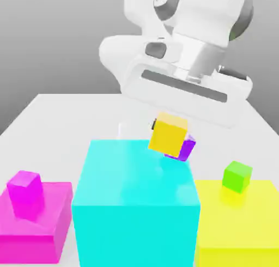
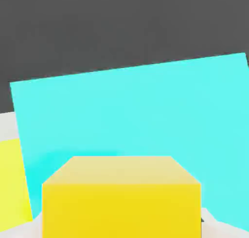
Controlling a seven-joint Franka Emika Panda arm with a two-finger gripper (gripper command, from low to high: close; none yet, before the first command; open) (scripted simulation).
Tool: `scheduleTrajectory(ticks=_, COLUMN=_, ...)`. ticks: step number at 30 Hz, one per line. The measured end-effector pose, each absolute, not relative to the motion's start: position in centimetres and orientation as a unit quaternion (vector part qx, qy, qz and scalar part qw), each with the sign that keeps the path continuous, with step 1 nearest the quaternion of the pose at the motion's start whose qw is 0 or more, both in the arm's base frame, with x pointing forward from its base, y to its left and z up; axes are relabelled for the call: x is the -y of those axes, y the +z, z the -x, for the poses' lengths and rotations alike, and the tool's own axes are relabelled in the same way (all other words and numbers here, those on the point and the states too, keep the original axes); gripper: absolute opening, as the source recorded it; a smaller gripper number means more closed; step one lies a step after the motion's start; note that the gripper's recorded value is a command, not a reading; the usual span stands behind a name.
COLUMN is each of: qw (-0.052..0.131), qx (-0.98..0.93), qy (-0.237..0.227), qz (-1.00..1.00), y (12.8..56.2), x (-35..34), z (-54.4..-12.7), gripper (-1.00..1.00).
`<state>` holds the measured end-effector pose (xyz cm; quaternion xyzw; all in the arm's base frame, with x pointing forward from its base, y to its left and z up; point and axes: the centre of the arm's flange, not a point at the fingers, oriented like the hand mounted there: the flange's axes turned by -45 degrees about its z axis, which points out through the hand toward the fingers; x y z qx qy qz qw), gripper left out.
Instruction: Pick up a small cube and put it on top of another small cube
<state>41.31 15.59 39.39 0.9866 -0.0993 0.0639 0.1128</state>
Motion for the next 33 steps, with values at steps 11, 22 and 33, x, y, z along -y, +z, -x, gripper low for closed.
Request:
scheduleTrajectory(ticks=11, qw=0.007, qx=0.240, qy=0.010, qz=-0.971, y=33.0, x=-25.1, z=-31.5, gripper=-1.00)
scheduleTrajectory(ticks=22, qw=0.001, qx=0.259, qy=0.002, qz=-0.966, y=26.4, x=-24.8, z=-31.1, gripper=1.00)
scheduleTrajectory(ticks=33, qw=0.002, qx=0.260, qy=0.002, qz=-0.966, y=31.4, x=-24.7, z=-31.1, gripper=1.00)
